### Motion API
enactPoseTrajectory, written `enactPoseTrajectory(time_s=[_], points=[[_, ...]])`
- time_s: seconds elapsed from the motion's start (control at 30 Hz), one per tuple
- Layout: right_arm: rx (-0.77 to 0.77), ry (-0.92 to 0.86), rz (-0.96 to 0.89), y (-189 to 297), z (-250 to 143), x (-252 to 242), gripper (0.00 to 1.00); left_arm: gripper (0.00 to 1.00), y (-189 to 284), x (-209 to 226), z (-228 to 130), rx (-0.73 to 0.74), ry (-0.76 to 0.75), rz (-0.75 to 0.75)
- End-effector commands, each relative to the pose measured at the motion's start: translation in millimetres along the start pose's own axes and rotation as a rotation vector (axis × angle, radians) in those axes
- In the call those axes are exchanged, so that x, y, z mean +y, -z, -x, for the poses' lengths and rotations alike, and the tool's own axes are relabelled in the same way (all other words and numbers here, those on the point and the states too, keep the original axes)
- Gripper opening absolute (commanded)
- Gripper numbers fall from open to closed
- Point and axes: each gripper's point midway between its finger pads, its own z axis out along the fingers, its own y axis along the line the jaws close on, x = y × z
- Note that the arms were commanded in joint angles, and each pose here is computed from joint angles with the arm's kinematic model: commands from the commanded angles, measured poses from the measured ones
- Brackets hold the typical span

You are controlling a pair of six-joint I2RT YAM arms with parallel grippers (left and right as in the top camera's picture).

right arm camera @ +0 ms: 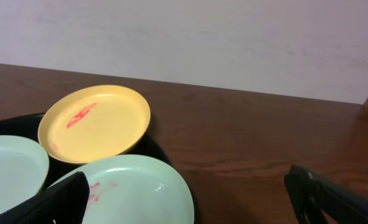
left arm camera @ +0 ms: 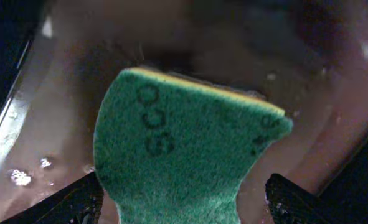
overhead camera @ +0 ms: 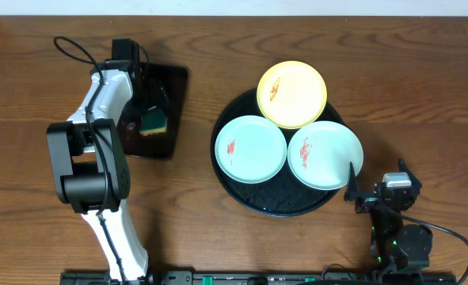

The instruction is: Clean dirty plates on tray and stack at the side

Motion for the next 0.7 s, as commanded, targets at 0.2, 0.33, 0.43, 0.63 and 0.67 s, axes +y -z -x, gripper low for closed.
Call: enactPoseTrajectory(time_s=[0.2, 0.33, 0.43, 0.63, 0.67], points=[[0.002, 0.013, -0.012, 0, -1, -3, 0.99, 0.84, -2, 2, 6, -0.025, 0.007, 0.005], [0.002, 0.013, -0.012, 0, -1, -3, 0.99, 0.83, -2, 3, 3, -0.015, 0.008, 0.008], [0.002, 0.013, -0.012, 0, -1, -3, 0.99, 0.83, -2, 5, -3, 0.01, 0.009, 0.018], [0.002, 0.013, -0.012, 0, -1, -3, 0.99, 0.8, -3, 8, -11, 0.042, 0.01, 0.03], [0.002, 0.013, -0.012, 0, -1, -3, 0.99, 0.8, -5, 9, -13, 0.046, 0.009, 0.031]])
